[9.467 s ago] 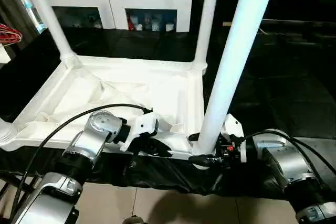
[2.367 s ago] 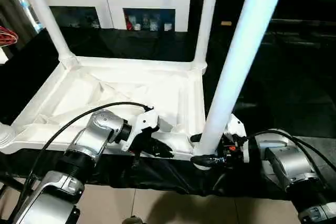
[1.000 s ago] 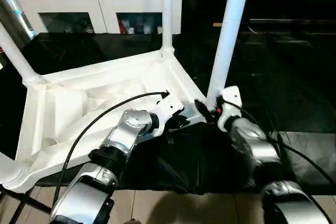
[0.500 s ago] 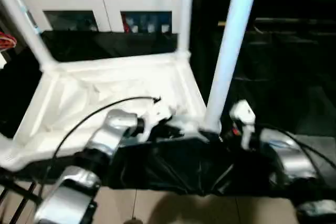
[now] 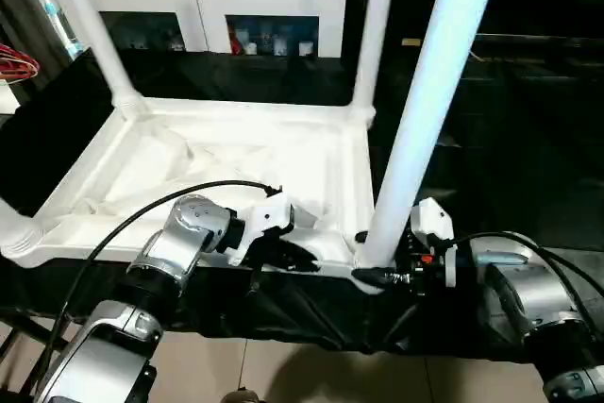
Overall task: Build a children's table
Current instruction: Rotate leg to tighten
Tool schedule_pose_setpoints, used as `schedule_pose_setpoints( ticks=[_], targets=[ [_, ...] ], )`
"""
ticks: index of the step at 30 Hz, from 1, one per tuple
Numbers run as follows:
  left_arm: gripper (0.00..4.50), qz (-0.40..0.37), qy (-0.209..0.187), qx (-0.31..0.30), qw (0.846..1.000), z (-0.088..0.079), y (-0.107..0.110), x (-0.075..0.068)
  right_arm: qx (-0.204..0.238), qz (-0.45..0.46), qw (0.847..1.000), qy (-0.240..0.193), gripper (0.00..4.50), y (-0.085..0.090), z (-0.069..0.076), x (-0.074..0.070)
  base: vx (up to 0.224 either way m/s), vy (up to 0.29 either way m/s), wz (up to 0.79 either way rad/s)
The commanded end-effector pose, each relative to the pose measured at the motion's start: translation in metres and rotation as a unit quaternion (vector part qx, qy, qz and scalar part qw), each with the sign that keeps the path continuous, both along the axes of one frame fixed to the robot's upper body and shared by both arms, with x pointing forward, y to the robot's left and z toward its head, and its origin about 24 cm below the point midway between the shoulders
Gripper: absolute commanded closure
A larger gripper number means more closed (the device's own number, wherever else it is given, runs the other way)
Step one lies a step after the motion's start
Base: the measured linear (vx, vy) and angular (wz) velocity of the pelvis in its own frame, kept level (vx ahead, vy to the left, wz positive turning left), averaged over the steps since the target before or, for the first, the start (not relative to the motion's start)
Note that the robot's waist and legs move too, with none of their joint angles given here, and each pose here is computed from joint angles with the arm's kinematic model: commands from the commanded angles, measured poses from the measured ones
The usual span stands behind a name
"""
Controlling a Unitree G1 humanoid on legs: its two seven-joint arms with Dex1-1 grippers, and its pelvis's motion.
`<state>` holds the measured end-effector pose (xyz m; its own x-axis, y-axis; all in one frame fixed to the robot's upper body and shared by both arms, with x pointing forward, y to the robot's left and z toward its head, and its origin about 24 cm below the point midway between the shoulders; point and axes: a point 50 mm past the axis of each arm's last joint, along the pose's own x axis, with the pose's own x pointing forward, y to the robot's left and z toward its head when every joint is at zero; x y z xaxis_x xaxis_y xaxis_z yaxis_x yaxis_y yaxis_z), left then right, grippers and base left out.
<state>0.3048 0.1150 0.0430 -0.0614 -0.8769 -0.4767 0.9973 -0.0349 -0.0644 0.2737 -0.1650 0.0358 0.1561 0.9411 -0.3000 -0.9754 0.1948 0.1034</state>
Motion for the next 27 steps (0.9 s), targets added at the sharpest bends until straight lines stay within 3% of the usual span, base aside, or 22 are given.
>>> schedule_pose_setpoints(
  ticks=[1, 10, 16, 24, 27],
  targets=[
    [4.5, 0.015, -0.03, -0.032, 0.999, 0.014, -0.004, 0.008, 0.014, 0.079, 0.997, 0.021, 1.67, 0.017, -0.003, -0.013, 0.0, 0.0, 0.0],
    [4.5, 0.028, -0.034, -0.03, 0.999, 0.014, -0.003, 0.01, 0.014, 0.089, 0.995, 0.038, 1.86, 0.02, -0.007, -0.019, 0.0, 0.0, 0.0],
    [4.5, 0.077, -0.046, -0.034, 0.995, 0.013, -0.005, 0.016, 0.029, 0.063, 0.997, 0.045, 1.87, 0.022, -0.011, -0.019, 0.0, 0.0, 0.0],
    [4.5, 0.155, -0.077, -0.043, 0.984, 0.014, -0.023, 0.028, 0.042, -0.064, 0.997, 0.018, 1.88, 0.038, -0.021, -0.003, 0.0, 0.0, 0.0],
    [4.5, 0.193, -0.091, -0.046, 0.976, 0.014, -0.04, 0.033, 0.049, -0.148, 0.988, 0.02, 1.88, 0.05, -0.028, 0.008, 0.0, 0.0, 0.0]
  ],
)
